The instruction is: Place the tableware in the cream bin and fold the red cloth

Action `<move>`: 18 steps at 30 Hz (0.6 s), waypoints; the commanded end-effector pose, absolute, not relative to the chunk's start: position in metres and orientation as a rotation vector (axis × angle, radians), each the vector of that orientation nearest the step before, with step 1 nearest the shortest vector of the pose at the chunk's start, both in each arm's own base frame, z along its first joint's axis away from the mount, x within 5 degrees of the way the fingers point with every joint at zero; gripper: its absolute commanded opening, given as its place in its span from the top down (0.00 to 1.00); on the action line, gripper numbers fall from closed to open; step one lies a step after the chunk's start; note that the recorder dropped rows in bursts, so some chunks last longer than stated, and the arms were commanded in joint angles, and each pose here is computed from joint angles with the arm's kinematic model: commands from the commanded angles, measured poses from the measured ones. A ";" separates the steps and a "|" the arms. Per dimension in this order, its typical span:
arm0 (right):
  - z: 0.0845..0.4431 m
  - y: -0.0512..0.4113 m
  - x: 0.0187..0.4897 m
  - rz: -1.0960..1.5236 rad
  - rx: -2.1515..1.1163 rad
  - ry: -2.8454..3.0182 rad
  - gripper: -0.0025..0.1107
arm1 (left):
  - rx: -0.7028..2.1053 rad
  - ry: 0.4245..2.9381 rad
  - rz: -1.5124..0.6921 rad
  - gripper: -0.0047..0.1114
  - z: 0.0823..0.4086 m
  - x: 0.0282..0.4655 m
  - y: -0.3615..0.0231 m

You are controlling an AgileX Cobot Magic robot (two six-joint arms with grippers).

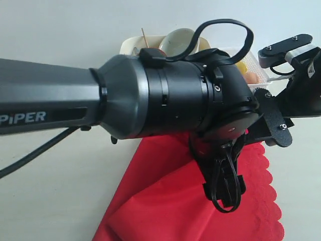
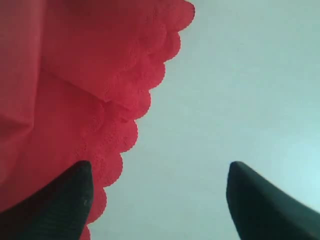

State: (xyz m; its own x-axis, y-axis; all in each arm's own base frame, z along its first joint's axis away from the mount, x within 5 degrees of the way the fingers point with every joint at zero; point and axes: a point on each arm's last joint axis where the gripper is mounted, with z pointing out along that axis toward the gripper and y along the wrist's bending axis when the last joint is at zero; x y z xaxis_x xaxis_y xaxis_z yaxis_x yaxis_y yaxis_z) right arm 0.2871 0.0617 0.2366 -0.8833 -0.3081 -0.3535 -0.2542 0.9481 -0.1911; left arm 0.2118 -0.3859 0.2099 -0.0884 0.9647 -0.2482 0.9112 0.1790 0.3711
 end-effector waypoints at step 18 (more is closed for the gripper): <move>0.255 0.108 0.275 0.519 -0.584 2.564 0.34 | 1.399 2.331 0.146 0.18 0.273 0.245 -0.271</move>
State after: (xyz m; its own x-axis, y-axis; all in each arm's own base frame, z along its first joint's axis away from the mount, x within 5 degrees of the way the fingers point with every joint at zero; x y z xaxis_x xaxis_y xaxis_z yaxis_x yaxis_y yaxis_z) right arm 0.2750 0.0988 0.2480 -0.8401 -0.3197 -0.4383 -0.4331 0.8817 0.1871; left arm 0.2369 -0.2918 0.2774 -0.3366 0.9018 -0.2711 0.8412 0.4173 0.3438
